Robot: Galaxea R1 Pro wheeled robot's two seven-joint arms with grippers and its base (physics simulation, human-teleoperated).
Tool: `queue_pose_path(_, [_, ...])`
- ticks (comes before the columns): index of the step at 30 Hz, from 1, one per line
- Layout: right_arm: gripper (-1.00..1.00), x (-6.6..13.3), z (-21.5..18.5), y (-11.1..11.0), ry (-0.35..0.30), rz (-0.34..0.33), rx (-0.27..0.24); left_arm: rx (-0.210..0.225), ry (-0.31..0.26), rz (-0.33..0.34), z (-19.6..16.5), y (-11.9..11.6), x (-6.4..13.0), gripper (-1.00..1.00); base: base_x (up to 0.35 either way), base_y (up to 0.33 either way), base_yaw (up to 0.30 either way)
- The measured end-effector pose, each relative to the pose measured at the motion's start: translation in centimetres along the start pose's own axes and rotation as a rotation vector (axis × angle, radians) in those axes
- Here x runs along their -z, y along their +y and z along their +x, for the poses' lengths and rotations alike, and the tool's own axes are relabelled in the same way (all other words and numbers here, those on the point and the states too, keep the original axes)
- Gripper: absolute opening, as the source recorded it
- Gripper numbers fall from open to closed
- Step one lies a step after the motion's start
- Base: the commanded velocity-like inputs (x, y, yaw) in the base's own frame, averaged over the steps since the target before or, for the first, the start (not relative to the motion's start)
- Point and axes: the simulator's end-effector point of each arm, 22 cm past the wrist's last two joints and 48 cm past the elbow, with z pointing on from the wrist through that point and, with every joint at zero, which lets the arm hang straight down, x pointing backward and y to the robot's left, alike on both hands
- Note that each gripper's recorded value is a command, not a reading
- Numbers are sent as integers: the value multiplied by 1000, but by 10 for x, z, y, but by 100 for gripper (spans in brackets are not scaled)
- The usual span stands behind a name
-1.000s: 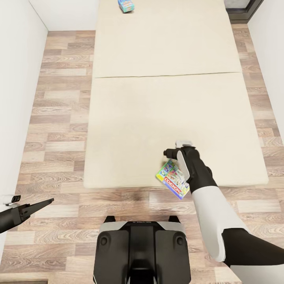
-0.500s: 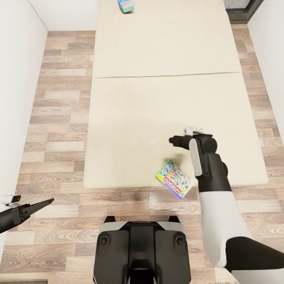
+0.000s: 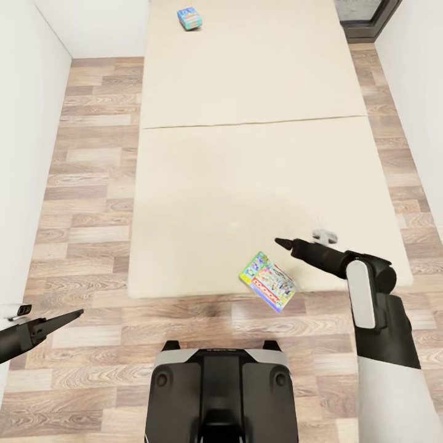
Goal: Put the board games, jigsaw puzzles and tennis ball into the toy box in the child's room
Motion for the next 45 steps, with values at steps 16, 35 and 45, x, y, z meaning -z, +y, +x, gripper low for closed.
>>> queue_pose_path(16, [100,137,93,-25,-135,-481,-225,-20,-13,9,-6,-9,3,100,0,0,-71])
queue_pose_path(35, [100,129,125,-12,-140,-460,-145,-30,-20,13,-10,-14,5,100,0,0,-5])
queue_pose_path(45, [100,121,131,-12,-132,-433,-135,-31,-20,12,-10,-14,6,100,0,0,0])
